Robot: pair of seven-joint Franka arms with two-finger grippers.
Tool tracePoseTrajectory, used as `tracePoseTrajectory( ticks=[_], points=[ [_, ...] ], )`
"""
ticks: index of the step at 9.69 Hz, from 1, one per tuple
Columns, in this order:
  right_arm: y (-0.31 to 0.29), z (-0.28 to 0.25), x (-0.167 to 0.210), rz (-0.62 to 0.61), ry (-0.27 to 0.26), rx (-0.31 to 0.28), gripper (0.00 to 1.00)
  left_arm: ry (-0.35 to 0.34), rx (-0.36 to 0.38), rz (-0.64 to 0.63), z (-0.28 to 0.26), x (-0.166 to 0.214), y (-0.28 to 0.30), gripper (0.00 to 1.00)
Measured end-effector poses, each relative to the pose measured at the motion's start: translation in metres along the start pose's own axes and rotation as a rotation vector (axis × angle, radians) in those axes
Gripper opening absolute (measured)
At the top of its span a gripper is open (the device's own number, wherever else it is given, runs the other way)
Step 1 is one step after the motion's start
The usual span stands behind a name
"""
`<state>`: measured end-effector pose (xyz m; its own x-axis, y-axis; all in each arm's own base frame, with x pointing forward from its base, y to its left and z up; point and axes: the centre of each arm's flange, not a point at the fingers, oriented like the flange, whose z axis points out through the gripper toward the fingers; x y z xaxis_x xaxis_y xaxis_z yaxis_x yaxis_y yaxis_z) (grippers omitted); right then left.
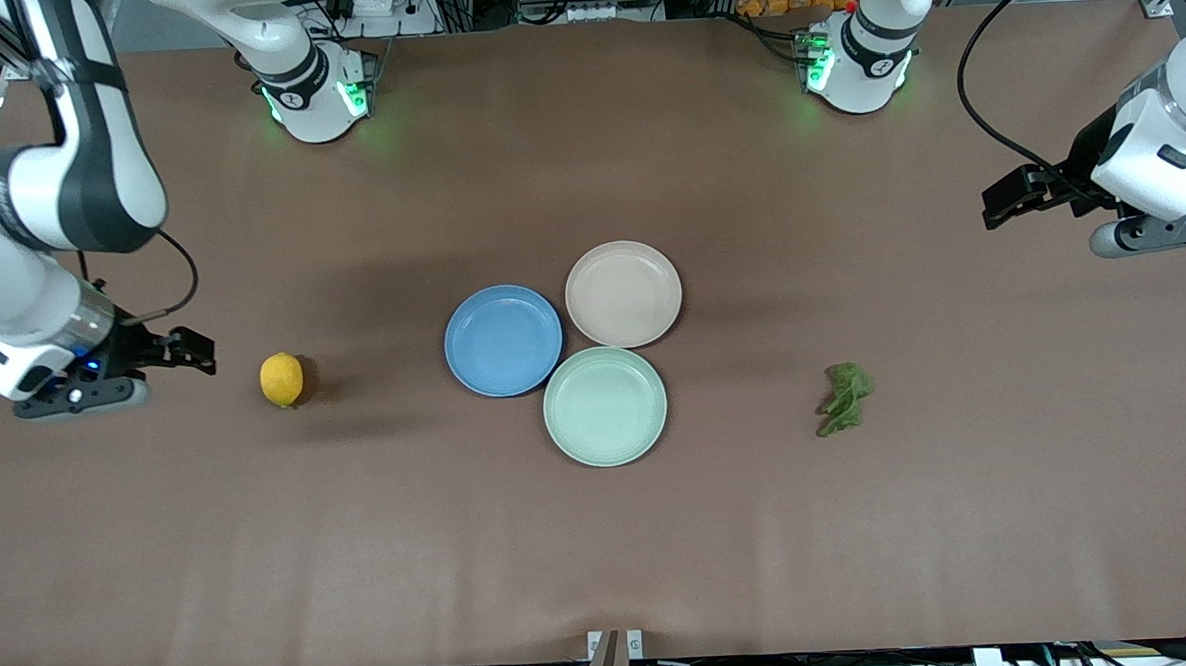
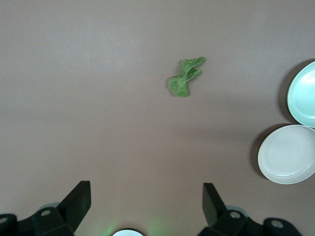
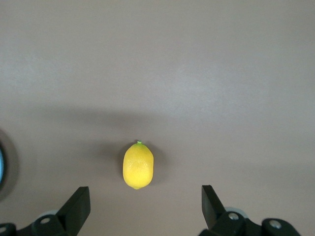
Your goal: Pick lemon and lettuce from blue and beige plates
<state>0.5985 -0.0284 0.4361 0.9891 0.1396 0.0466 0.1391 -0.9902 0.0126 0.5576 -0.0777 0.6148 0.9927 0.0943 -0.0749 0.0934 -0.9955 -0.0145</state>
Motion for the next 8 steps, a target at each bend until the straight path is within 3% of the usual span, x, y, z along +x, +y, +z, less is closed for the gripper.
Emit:
tracePoseTrajectory(
  ticks=[3, 8],
  points=[
    [-0.001, -0.044, 0.0, -0.003, -0.003, 0.005, 1.0, 0.067, 0.006, 0.05, -0.011, 0.006, -0.002, 1.0],
    [0.0, -0.125, -0.003, -0.002, -0.022, 0.013, 1.0, 0.098, 0.007, 0.087, -0.024, 0.0, -0.002, 1.0]
  ],
)
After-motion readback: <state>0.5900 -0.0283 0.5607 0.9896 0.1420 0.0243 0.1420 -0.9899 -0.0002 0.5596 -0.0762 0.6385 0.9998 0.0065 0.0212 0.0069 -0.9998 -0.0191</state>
